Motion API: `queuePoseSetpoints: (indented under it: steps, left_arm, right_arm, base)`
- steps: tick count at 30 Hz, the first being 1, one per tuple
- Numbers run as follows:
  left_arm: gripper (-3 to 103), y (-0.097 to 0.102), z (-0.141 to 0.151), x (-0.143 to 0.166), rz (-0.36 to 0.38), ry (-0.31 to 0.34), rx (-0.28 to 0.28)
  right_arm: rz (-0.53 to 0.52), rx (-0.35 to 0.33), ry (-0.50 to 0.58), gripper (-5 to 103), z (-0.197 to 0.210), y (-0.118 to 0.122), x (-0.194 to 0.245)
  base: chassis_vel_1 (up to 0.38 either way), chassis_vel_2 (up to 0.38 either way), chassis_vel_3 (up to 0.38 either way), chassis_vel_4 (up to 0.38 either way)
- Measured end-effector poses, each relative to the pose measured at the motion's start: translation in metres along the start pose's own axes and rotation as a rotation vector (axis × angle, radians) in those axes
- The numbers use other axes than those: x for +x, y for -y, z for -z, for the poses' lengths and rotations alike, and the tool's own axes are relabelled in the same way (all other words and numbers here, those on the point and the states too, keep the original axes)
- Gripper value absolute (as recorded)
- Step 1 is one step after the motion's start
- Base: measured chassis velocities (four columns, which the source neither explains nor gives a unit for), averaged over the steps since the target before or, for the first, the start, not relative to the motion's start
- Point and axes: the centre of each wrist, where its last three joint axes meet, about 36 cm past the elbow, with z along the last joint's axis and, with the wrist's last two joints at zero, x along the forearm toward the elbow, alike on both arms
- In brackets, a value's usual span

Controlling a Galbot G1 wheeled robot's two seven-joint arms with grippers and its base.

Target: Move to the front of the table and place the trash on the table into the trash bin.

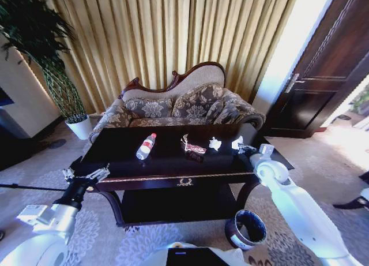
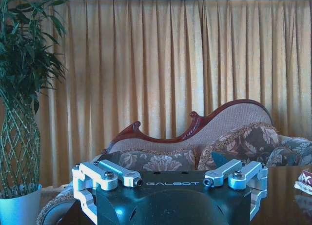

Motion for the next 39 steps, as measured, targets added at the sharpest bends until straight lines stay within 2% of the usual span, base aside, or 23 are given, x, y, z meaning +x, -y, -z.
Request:
queuePoseSetpoints:
  steps: [3,4,7,8,13,18,27,39]
  left_arm:
    - [100,0.000,0.001,-0.001,-0.001,0.006,0.000]
    - [100,0.000,0.001,-0.001,-0.001,0.008,0.002]
    - [100,0.000,0.001,-0.001,-0.001,0.008,0.004]
    - [100,0.000,0.000,-0.001,0.001,0.008,0.006]
    - [100,0.000,0.000,-0.001,0.003,0.009,0.010]
    - [100,0.000,-0.001,-0.001,0.005,0.009,0.012]
    - [100,0.000,-0.001,-0.001,0.002,0.012,0.016]
    - [100,0.001,-0.001,-0.002,-0.007,0.017,0.031]
  right_arm:
    - [0.037,-0.006,0.039,0,0.003,-0.010,0.016]
    - [0.078,-0.013,0.076,0,0.006,-0.023,0.036]
    - [0.102,-0.018,0.100,0,0.009,-0.032,0.051]
    - [0.127,-0.024,0.118,0,0.011,-0.042,0.066]
    - [0.149,0.011,0.163,0,0.010,-0.065,0.098]
    - [0.156,0.013,0.162,0,0.002,-0.085,0.135]
    - [0.046,0.075,0.149,0,-0.021,-0.082,0.153]
    - [0.018,0.048,0.154,0,-0.025,-0.087,0.168]
  base:
    - [0.000,0.000,0.000,0.000]
    - [0.000,0.000,0.000,0.000]
    - [0.000,0.000,0.000,0.000]
    - [0.000,0.000,0.000,0.000]
    - [0.000,0.000,0.000,0.000]
    - [0.000,0.000,0.000,0.000]
    - [0.017,-0.017,-0.010,0.021]
    - [0.157,-0.150,-0.161,0.156]
